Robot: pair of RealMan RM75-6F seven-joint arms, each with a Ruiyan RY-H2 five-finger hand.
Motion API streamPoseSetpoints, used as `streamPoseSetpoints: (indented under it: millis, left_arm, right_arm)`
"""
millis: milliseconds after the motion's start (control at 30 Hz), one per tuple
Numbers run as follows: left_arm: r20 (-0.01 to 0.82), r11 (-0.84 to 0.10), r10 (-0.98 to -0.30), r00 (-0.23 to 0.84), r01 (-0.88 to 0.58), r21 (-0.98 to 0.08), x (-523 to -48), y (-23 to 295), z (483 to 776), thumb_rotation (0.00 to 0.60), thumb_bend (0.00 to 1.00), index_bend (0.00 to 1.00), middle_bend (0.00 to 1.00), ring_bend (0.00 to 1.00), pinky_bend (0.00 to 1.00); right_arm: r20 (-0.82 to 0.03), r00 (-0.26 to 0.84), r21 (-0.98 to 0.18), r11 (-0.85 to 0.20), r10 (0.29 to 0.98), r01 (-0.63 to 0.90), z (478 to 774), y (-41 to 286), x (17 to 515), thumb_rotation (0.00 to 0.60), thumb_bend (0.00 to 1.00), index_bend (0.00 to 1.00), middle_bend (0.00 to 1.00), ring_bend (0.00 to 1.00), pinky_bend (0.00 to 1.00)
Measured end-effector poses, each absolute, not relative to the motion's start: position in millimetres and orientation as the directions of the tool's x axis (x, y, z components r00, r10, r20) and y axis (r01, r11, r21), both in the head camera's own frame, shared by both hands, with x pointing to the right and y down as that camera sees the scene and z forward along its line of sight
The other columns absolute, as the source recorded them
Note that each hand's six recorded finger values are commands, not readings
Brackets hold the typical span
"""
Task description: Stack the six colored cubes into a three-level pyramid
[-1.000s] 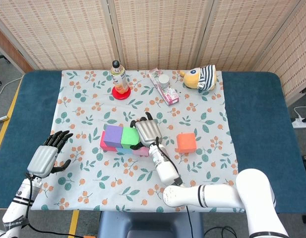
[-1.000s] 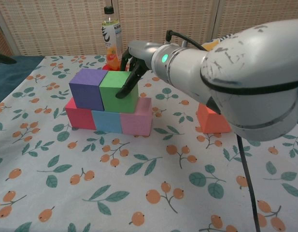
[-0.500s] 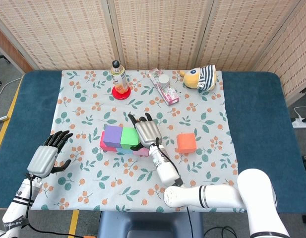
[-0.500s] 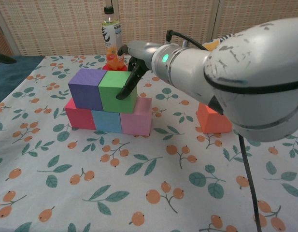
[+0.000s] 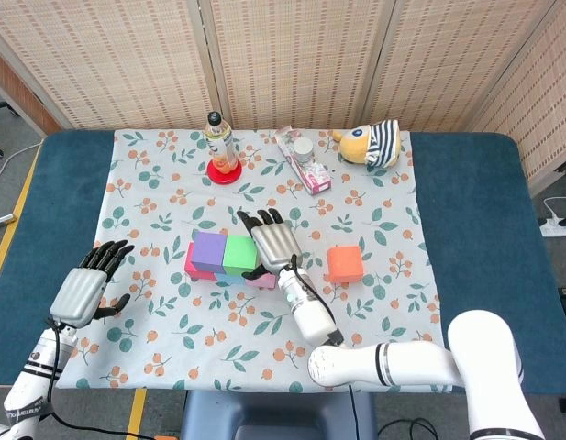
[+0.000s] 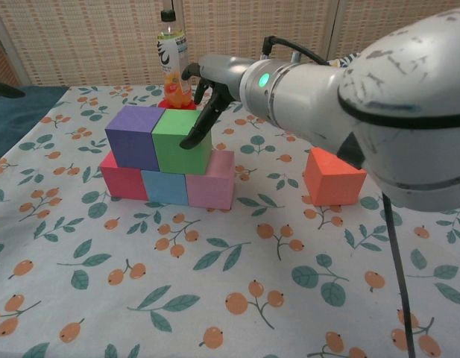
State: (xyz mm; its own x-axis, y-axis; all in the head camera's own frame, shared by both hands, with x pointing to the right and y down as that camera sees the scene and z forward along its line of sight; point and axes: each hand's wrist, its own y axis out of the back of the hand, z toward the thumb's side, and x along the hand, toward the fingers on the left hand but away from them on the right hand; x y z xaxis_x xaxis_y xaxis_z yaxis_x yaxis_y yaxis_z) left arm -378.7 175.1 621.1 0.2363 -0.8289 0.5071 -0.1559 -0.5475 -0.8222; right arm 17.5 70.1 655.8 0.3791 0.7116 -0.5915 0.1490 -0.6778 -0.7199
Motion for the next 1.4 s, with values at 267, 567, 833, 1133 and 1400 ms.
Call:
streamPoseSetpoints:
  millis: [267, 567, 833, 1133, 1400]
  left_arm:
    - [0.485, -0.522, -0.846, 0.221, -0.162, -0.837, -383, 172, 616, 0.600, 0.34, 0.11, 0.04, 0.00, 0.11]
    - [0.433, -0.461, -0.885, 0.172, -0.192, -0.866, -394, 171, 608, 0.600, 0.34, 0.19, 0.10, 0.05, 0.12]
    - [0.438, -0.463, -0.885, 0.157, -0.195, -0.865, -392, 176, 608, 0.600, 0.34, 0.20, 0.11, 0.05, 0.13]
    - [0.455, -0.479, -0.876, 0.158, -0.194, -0.856, -387, 177, 609, 0.600, 0.34, 0.20, 0.11, 0.05, 0.13]
    - [0.454, -0.478, -0.878, 0.154, -0.207, -0.854, -386, 175, 607, 0.600, 0.34, 0.20, 0.10, 0.05, 0.13]
  right_arm:
    - [-0.555, 0.372, -0.748, -0.642, 0.744, 0.168, 624, 57, 68, 0.512, 0.02, 0.02, 0.17, 0.04, 0.02]
    - [-0.636, 0.346, -0.716, -0.695, 0.689, 0.070, 632, 64, 166, 0.511, 0.02, 0.16, 0.20, 0.07, 0.06]
    - [-0.698, 0.364, -0.666, -0.746, 0.617, -0.012, 659, 79, 213, 0.511, 0.02, 0.11, 0.20, 0.07, 0.06]
    - [-0.713, 0.368, -0.679, -0.718, 0.597, -0.151, 688, 85, 239, 0.511, 0.02, 0.10, 0.20, 0.07, 0.06]
    - [-0.703, 0.406, -0.700, -0.671, 0.584, -0.245, 706, 90, 242, 0.512, 0.02, 0.16, 0.20, 0.07, 0.05]
